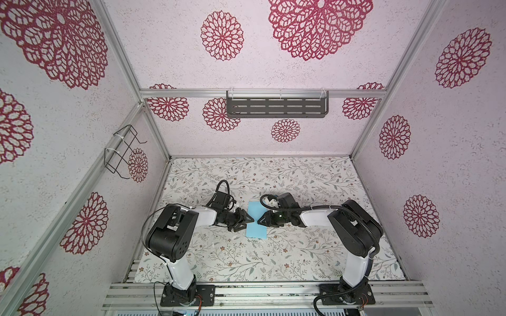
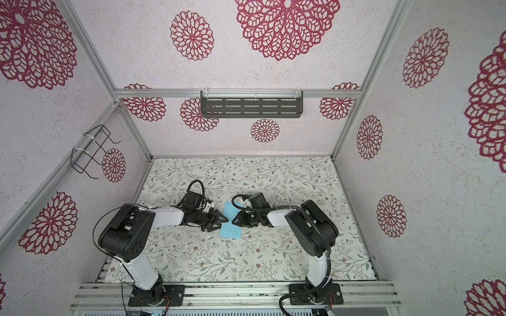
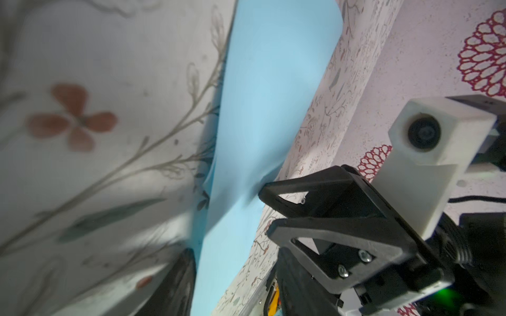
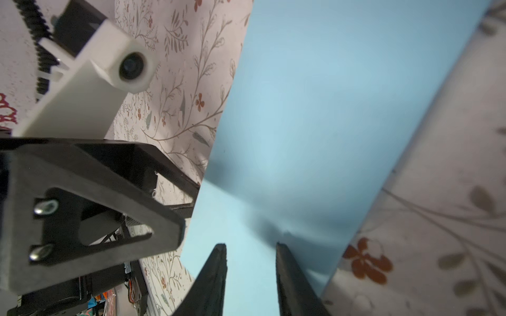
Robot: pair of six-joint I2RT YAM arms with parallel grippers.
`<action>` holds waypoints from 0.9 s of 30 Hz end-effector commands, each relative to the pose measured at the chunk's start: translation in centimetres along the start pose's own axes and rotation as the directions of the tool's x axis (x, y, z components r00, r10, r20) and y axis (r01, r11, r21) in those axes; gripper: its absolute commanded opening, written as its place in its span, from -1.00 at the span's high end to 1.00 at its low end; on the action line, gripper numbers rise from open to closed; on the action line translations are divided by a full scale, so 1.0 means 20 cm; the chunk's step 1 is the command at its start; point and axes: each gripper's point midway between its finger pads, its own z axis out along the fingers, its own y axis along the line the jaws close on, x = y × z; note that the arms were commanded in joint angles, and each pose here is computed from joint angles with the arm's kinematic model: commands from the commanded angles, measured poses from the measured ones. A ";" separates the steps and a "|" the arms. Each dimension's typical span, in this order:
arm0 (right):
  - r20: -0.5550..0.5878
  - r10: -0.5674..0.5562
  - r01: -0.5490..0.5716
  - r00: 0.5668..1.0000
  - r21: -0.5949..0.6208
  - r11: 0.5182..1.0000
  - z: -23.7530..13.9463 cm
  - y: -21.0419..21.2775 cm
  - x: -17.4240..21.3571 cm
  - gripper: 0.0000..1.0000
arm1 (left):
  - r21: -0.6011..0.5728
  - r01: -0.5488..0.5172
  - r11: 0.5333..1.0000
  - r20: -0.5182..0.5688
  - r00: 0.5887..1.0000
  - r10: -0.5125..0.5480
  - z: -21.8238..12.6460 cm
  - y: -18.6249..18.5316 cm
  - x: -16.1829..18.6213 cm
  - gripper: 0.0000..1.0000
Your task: Fold a paper plane with a square sheet of paper (pick it up from the middle)
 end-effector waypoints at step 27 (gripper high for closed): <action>0.164 -0.379 0.363 0.911 0.119 0.924 -0.24 0.16 -0.15 -0.23 | 0.009 0.123 0.992 0.033 0.992 -0.123 -0.02 -0.04 -0.03 1.00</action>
